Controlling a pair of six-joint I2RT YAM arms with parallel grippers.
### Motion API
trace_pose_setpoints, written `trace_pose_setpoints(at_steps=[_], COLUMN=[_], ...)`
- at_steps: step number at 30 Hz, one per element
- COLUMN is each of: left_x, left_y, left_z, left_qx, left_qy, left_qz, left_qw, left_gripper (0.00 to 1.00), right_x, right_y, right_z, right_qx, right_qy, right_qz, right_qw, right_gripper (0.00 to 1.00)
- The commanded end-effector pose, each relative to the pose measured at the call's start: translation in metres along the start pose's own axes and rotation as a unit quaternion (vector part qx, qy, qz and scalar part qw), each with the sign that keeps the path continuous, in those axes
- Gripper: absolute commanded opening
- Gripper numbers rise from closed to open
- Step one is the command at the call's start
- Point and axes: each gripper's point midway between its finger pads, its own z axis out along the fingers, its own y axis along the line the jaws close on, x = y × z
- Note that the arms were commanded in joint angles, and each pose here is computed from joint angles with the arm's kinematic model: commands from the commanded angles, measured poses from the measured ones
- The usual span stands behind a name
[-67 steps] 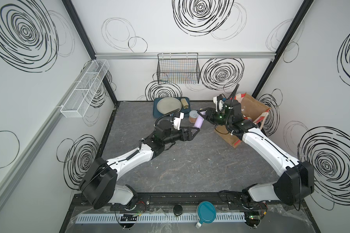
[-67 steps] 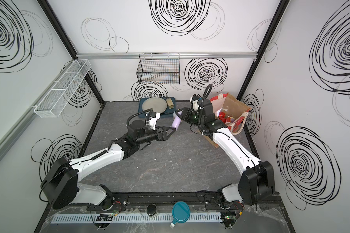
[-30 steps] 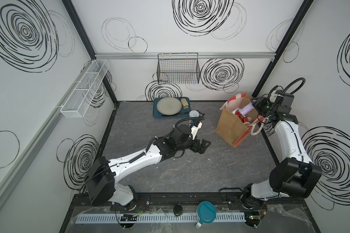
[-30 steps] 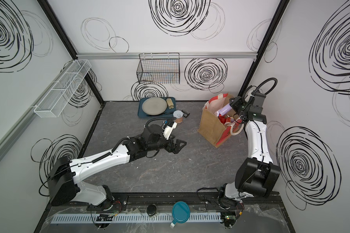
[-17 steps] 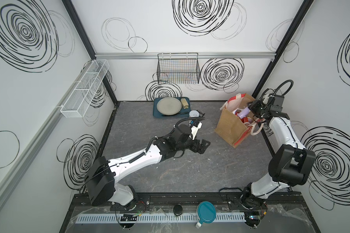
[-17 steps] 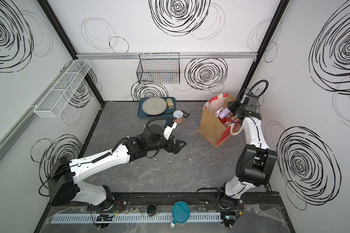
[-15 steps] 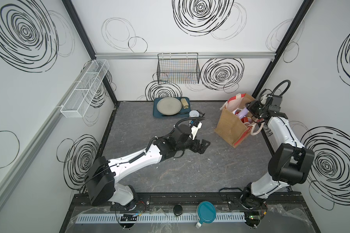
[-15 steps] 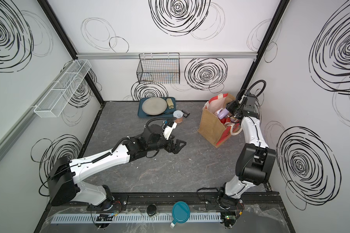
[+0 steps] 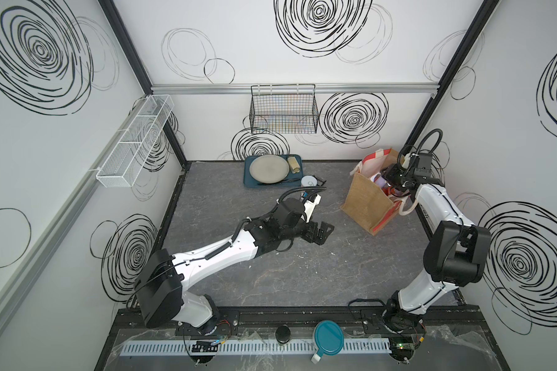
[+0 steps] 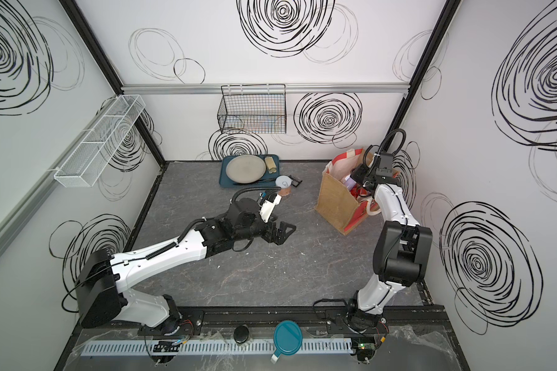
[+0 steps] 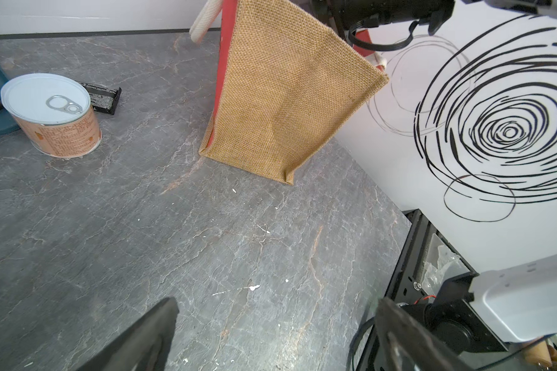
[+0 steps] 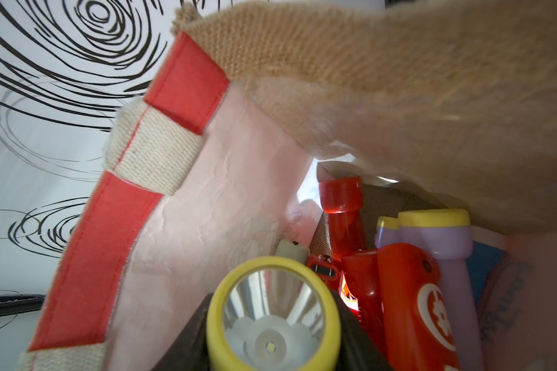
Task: Put the flashlights into the tote bags
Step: Place the flashlight in the canvas bag.
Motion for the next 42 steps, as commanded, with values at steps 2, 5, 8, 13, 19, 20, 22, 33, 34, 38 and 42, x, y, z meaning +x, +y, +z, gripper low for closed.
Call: trace_pose_setpoints(at_steps=[2, 5, 8, 13, 19, 20, 22, 33, 34, 38, 42], left_x=[-0.018, -0.020, -0.021, -0.021, -0.024, -0.025, -0.026, -0.047, -0.051, -0.073, -0.095], left_y=[-0.008, -0.008, -0.008, -0.008, -0.008, -0.008, -0.008, 0.001, 0.001, 0.002, 0.002], left_z=[-0.007, -0.008, -0.008, -0.008, -0.010, -0.011, -0.012, -0.012, -0.011, 0.000, 0.018], left_qx=[0.005, 0.004, 0.004, 0.003, 0.001, 0.001, 0.000, -0.044, -0.048, -0.044, -0.030], left_qy=[-0.028, -0.031, -0.033, -0.033, -0.037, -0.038, -0.039, -0.036, -0.036, -0.056, -0.076], left_qz=[0.015, 0.015, 0.015, 0.012, 0.013, 0.013, 0.015, -0.004, -0.005, -0.035, -0.057], left_qw=[0.999, 0.999, 0.999, 0.999, 0.999, 0.999, 0.999, 0.998, 0.998, 0.997, 0.995], left_gripper=[0.99, 0.99, 0.99, 0.99, 0.99, 0.99, 0.99, 0.99, 1.00, 1.00, 0.98], right_x=[-0.002, -0.008, -0.015, -0.024, -0.041, -0.043, -0.047, -0.038, -0.035, -0.020, -0.011], right_y=[0.001, 0.004, 0.009, 0.017, 0.034, 0.037, 0.042, 0.047, 0.046, 0.027, 0.003], right_z=[0.007, 0.002, -0.004, -0.014, -0.034, -0.038, -0.045, -0.114, -0.121, -0.148, -0.167], right_qx=[0.003, 0.007, 0.007, 0.009, 0.006, 0.006, 0.005, 0.030, 0.034, 0.067, 0.086], right_qy=[-0.006, -0.018, -0.032, -0.050, -0.078, -0.082, -0.087, -0.083, -0.081, -0.059, -0.042], right_qz=[0.000, -0.007, -0.012, -0.021, -0.047, -0.050, -0.054, -0.057, -0.056, -0.036, 0.000], right_qw=[1.000, 1.000, 0.999, 0.999, 0.996, 0.995, 0.995, 0.994, 0.995, 0.995, 0.995], right_gripper=[0.09, 0.19, 0.28, 0.54, 0.74, 0.76, 0.80, 0.85, 0.85, 0.87, 0.87])
